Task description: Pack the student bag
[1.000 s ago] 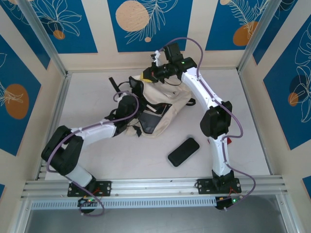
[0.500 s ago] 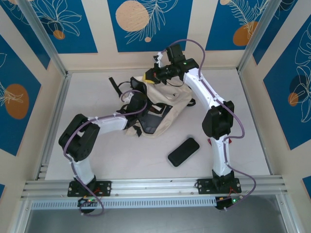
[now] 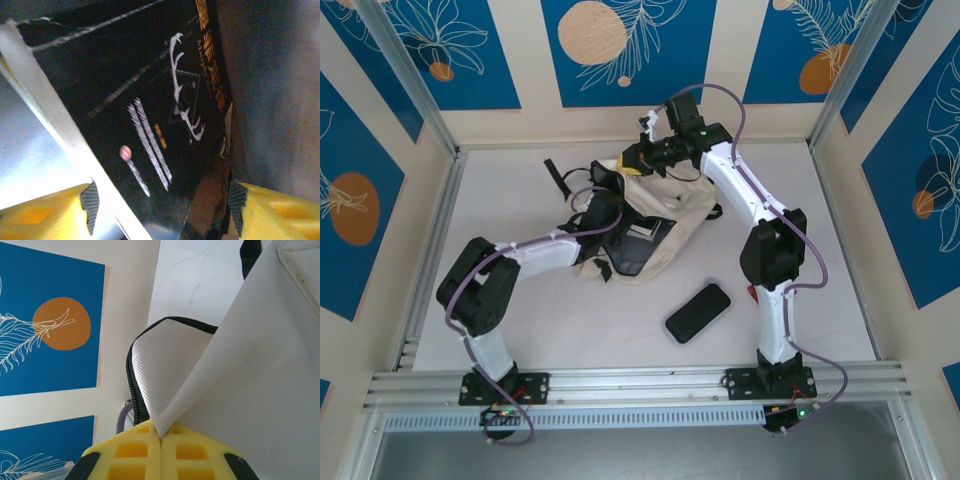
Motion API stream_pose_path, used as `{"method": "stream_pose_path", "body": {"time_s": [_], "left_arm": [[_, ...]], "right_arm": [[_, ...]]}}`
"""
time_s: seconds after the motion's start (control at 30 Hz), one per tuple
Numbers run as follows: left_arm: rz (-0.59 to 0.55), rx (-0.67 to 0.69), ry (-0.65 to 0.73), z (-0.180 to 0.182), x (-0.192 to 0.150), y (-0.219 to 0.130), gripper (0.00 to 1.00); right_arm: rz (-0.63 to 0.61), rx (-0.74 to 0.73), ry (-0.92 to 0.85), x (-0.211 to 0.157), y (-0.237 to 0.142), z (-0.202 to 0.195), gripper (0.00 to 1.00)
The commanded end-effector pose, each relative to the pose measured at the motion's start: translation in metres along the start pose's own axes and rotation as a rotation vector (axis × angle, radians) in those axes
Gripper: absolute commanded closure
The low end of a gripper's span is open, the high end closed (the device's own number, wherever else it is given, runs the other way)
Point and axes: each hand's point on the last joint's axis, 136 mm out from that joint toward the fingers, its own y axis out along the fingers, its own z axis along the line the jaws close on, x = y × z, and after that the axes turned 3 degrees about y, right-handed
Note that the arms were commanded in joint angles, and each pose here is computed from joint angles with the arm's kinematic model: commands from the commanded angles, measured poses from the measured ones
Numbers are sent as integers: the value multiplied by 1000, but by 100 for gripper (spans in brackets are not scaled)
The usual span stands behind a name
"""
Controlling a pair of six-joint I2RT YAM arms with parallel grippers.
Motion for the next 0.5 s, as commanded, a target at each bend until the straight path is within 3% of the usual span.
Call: {"method": "stream_pose_path", "body": {"time_s": [0.0,0.2,0.47], "left_arm": [[75,-5,32,-11,-13,-22,27],[103,13,61,-6,-16,-49,25],[17,82,134,20,3,-99,21]], "right_arm": [[-32,37,-35,-2,-19,21,97],[-36,17,-16,-4,-16,12,97],[-48,-60,11,-13,-14,-16,98]]}}
